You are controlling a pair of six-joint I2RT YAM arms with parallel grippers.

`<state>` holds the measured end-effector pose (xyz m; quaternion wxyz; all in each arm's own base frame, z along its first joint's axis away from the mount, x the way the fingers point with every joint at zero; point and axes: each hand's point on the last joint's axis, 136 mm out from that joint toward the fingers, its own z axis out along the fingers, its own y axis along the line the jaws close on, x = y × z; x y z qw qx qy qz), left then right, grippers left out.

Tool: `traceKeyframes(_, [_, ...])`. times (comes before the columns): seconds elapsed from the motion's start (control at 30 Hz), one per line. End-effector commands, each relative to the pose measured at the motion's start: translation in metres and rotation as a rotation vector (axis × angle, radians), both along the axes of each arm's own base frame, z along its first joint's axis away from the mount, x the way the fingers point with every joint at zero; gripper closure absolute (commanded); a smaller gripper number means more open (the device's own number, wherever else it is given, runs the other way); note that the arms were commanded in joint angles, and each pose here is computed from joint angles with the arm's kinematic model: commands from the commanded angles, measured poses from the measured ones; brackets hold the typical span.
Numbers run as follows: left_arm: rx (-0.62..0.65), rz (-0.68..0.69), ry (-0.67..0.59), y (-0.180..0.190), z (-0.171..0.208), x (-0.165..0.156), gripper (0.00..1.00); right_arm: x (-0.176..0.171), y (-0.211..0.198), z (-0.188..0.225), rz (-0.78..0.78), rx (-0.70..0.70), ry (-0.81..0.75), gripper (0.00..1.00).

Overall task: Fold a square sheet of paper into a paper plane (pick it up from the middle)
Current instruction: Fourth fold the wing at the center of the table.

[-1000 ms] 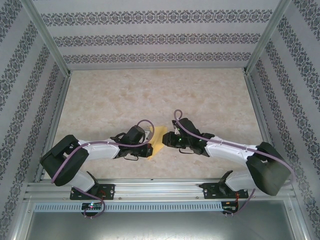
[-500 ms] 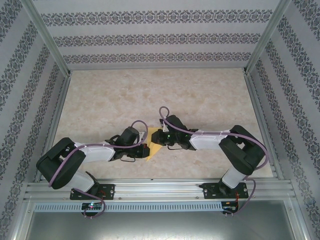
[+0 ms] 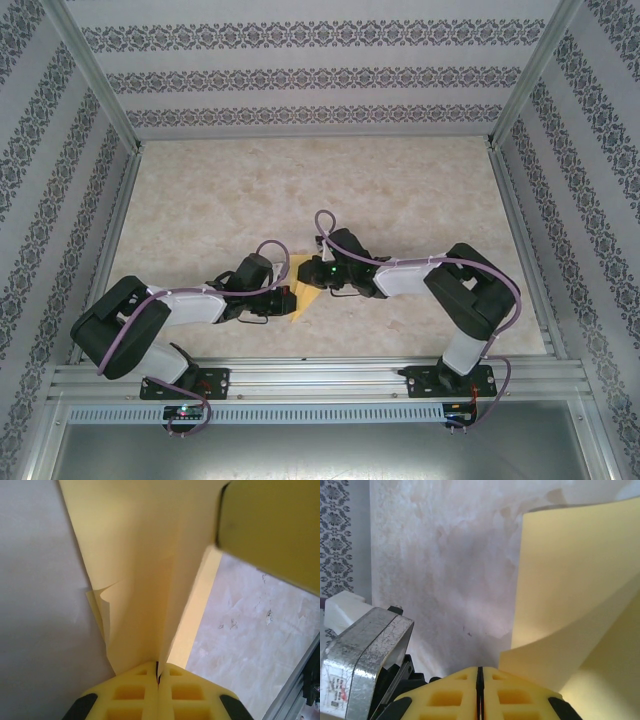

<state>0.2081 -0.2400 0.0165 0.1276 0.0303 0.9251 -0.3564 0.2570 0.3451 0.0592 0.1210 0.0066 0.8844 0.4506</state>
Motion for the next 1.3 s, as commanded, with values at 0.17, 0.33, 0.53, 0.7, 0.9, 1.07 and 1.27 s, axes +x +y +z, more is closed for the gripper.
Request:
traceKeyframes(0.17, [0.087,-0.009,0.066,0.018,-0.032,-0.011,0.96,-0.001,-0.043,0.009,-0.118,-0.047,-0.051,0.89])
traceKeyframes(0.33, [0.076,-0.020,0.051,0.015,-0.029,-0.010,0.96,-0.004,-0.057,-0.008,-0.154,-0.131,-0.011,0.91])
traceKeyframes(0.53, [0.071,-0.021,0.043,0.015,-0.027,-0.010,0.96,0.003,-0.046,-0.016,-0.146,-0.121,0.017,0.92])
traceKeyframes(0.7, [0.065,-0.024,0.036,0.014,-0.025,-0.009,0.97,0.008,-0.032,-0.022,-0.109,-0.119,0.045,0.93])
traceKeyframes(0.9, [0.056,-0.031,0.012,0.013,-0.019,-0.007,0.97,0.003,-0.043,-0.063,-0.149,-0.220,0.142,0.95])
traceKeyframes(1.07, [0.037,-0.074,-0.013,0.005,-0.015,-0.004,0.97,-0.009,-0.058,-0.073,-0.200,-0.262,0.150,0.95])
traceKeyframes(1.27, [0.010,-0.126,-0.125,-0.001,-0.003,0.002,0.98,-0.026,-0.071,-0.066,-0.261,-0.296,0.123,0.95])
